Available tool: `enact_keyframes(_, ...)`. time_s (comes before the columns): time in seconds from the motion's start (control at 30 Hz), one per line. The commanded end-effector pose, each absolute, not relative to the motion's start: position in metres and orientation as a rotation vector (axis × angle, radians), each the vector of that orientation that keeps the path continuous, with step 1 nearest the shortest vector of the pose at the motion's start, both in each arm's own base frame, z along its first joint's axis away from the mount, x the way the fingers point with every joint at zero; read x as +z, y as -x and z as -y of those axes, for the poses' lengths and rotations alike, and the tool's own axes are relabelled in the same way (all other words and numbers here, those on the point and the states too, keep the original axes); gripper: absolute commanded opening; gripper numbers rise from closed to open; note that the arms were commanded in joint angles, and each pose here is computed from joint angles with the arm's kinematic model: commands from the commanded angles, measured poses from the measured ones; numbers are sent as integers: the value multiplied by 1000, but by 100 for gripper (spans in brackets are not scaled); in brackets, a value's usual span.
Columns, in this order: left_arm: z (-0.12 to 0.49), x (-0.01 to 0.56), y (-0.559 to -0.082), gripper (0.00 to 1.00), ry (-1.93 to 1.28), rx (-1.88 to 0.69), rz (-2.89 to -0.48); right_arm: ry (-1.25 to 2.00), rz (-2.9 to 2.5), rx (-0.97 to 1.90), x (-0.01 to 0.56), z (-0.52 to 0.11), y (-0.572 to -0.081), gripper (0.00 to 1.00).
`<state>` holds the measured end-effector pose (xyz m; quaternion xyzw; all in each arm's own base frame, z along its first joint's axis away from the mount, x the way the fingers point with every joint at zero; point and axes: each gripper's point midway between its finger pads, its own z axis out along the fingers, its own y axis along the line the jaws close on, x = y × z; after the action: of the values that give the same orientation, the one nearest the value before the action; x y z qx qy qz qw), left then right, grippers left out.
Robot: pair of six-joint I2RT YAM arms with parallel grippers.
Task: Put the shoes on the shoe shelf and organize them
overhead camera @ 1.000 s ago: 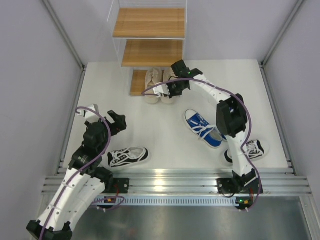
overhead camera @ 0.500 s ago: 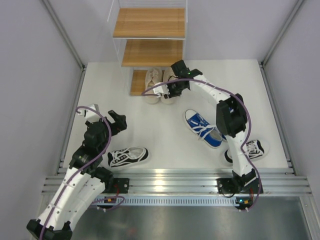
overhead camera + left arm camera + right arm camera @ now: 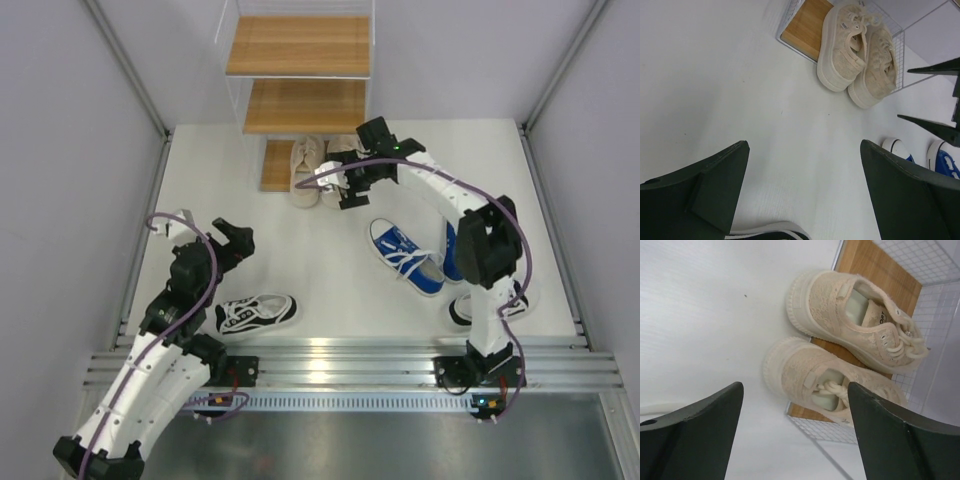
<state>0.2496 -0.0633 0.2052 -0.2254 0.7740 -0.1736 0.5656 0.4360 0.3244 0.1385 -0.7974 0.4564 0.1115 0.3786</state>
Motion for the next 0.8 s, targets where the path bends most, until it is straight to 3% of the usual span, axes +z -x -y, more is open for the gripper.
enact_keyframes(0.0,65,205,-251,98,708,-489,-1802,1954,-1115,401,205,-320,-392,86)
enact_keyframes(0.23,84,184,-239,98,1045,-670,-1886,1732,-1436,629,252,-286,-315,87)
enact_keyframes(0.43,96,154,-215,92,1436,-644,-2049,1548,-1666,783,219,-248,-262,86)
enact_keyframes(0.77,126,136,-173,91,1682,-414,-2486,1394,-1785,793,197,-210,-257,85)
